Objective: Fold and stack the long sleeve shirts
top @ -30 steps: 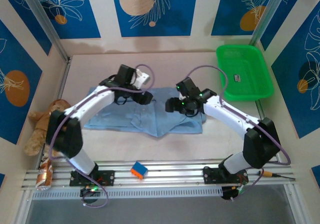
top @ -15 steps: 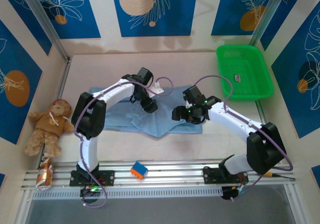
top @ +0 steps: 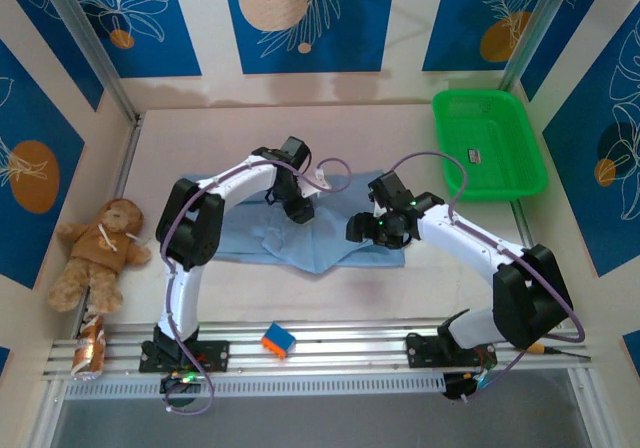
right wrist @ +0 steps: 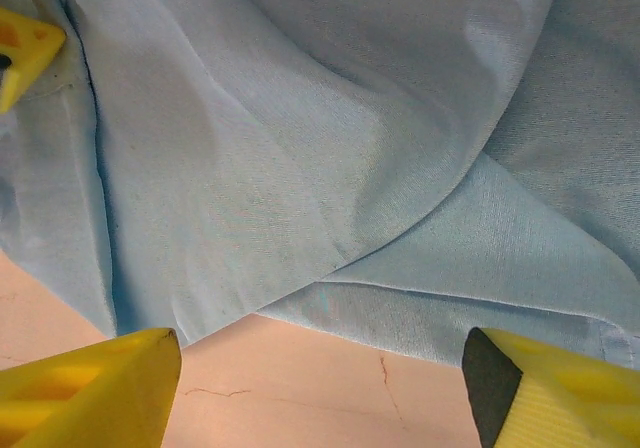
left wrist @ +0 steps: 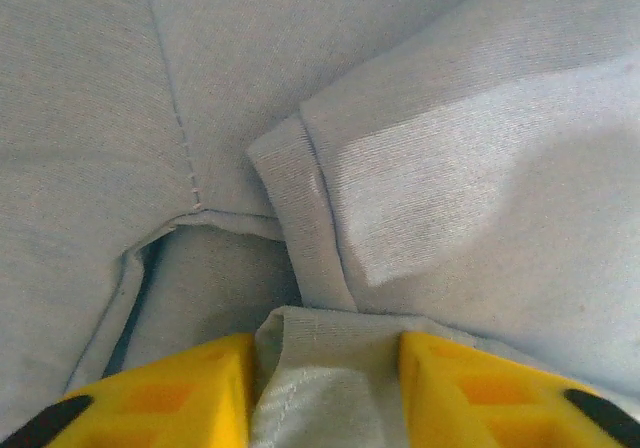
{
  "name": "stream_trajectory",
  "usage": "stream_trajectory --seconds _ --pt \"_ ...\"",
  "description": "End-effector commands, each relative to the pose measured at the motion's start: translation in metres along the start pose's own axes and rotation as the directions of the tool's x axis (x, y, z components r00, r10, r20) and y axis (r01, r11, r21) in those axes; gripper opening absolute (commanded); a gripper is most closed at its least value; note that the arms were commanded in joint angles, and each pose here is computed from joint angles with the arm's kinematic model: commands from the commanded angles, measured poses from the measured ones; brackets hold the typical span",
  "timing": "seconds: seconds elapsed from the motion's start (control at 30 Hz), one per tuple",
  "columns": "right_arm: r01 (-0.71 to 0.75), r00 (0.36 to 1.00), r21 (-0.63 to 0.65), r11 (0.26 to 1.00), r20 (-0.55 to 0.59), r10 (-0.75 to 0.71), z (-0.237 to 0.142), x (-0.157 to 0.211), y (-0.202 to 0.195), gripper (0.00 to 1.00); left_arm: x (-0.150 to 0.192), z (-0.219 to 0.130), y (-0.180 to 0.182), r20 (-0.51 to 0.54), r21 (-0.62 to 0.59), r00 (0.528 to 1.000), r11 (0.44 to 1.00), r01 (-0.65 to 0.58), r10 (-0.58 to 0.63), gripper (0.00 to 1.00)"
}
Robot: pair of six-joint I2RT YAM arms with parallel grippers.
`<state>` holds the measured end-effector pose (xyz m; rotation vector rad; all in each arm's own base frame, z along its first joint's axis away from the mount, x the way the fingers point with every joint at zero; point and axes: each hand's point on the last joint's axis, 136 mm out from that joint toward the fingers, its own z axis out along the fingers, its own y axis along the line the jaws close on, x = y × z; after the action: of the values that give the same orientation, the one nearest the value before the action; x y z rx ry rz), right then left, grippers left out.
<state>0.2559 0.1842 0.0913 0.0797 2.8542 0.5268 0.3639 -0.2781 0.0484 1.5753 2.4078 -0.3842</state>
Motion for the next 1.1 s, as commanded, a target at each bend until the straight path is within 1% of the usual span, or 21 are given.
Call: stream_trajectory --seconds 0.0,0.13,0.23,0.4,0.53,0.6,0.73,0.8,0.9,1.07 --pt "0.004 1.0 -0.008 1.0 -0.011 -0.004 -0.003 0.004 -0.001 0.75 -0.003 0.001 -0.011 0.014 0.06 1.0 0.998 0.007 -0.008 0.29" --pt "-0.004 1.0 -0.002 1.0 -0.008 0.004 -0.003 0.003 -0.002 0.74 -0.013 -0.011 -0.015 0.074 0.068 0.997 0.998 0.019 -0.024 0.15" --pt "-0.007 1.0 -0.002 1.0 -0.008 0.007 -0.003 0.003 -0.002 0.73 -0.021 -0.024 -0.015 0.128 0.057 0.991 0.998 0.03 -0.037 0.09" --pt "-0.012 1.0 0.011 1.0 -0.012 0.012 -0.003 0.005 -0.005 0.72 -0.03 -0.052 -0.01 0.217 0.028 0.974 0.998 0.065 -0.069 0.06" --pt "-0.011 1.0 0.004 1.0 -0.013 0.011 -0.003 0.006 -0.003 0.72 -0.035 -0.077 0.001 0.286 0.015 0.95 0.991 0.13 -0.129 0.05" --pt "-0.01 1.0 0.004 1.0 -0.017 0.01 -0.002 0.007 -0.002 0.72 -0.036 -0.089 0.012 0.322 0.02 0.928 0.981 0.191 -0.188 0.05" --pt "-0.002 1.0 -0.002 1.0 -0.022 0.002 0.001 0.008 0.002 0.72 -0.033 -0.108 0.032 0.386 0.08 0.869 0.949 0.304 -0.311 0.06" --pt "0.001 1.0 0.0 1.0 -0.028 -0.001 0.003 0.008 0.003 0.72 -0.031 -0.109 0.033 0.387 0.1 0.862 0.944 0.313 -0.327 0.07" --pt "0.004 0.999 0.005 1.0 -0.038 -0.004 0.007 0.008 0.004 0.72 -0.026 -0.1 0.025 0.356 0.143 0.875 0.944 0.297 -0.329 0.07" --pt "0.009 0.999 0.015 1.0 -0.044 -0.008 0.011 0.005 0.007 0.72 -0.008 -0.077 0.013 0.274 0.177 0.9 0.938 0.298 -0.338 0.08"
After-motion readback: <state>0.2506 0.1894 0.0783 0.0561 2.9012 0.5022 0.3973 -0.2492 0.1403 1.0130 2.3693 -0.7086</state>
